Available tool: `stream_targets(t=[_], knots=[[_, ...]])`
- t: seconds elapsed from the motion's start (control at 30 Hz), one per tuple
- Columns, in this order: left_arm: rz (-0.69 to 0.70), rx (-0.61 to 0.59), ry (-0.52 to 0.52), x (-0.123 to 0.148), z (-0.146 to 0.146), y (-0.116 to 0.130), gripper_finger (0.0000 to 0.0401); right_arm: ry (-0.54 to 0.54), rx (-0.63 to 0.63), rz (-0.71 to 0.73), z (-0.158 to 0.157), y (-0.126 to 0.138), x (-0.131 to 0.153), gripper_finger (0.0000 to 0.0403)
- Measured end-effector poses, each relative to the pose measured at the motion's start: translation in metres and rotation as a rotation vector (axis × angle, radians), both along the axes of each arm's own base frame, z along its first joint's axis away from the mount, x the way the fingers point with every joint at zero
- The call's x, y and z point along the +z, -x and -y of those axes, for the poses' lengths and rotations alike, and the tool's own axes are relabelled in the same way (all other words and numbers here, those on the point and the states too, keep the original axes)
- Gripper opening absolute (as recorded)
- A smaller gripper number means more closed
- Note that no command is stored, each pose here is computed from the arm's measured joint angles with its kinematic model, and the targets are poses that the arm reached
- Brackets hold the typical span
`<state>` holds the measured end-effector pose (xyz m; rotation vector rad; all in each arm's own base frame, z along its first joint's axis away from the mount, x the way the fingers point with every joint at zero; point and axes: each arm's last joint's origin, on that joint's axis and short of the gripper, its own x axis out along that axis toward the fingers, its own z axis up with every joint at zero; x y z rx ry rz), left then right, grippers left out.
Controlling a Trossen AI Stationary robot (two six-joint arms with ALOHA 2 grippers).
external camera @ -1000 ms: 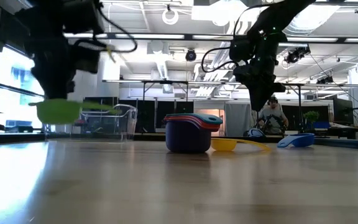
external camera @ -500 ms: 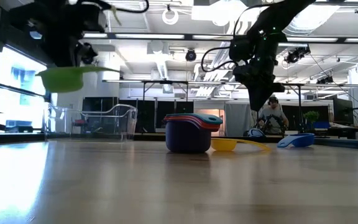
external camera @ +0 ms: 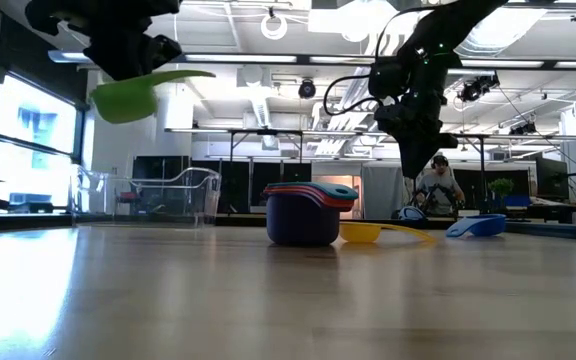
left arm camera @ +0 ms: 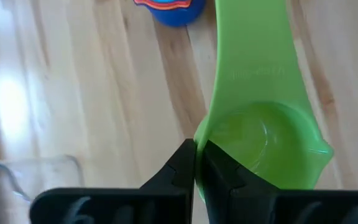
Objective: Nest measuring cups in basket
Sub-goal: Stack the green measuring cup on top of the light blue measuring cup
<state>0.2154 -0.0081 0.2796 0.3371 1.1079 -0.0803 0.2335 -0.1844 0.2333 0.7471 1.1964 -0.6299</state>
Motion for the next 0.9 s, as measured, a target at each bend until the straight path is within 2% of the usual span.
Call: stream_targets(t=[0.17,0.4,0.67,0.77,0.9], knots=[[0.033,-0.096,-0.095,0.004,-0.007,-0.006,0.0006,0.002,0.000,0.002,0.000,0.000,0.000,0.0071],[0.159,-0.138,-0.193,0.008,-0.027,-0.024,0.0005,0.009,-0.007,0.029,-0.002,-0.005,0.001,0.0071],[0.235,-0.294,-0.368,0.008,-0.047,-0.046,0.0005,-0.018,-0.100,0.068,-0.016,-0.020,0.003,0.0071],[0.266,-0.341,-0.434,0.007,-0.053,-0.054,0.0004,-0.014,-0.115,0.103,-0.022,-0.029,0.014,0.0071],[0.300,-0.422,-0.452,0.006,-0.057,-0.061,0.0004,0.050,-0.149,0.163,-0.026,-0.043,0.039,0.0071]])
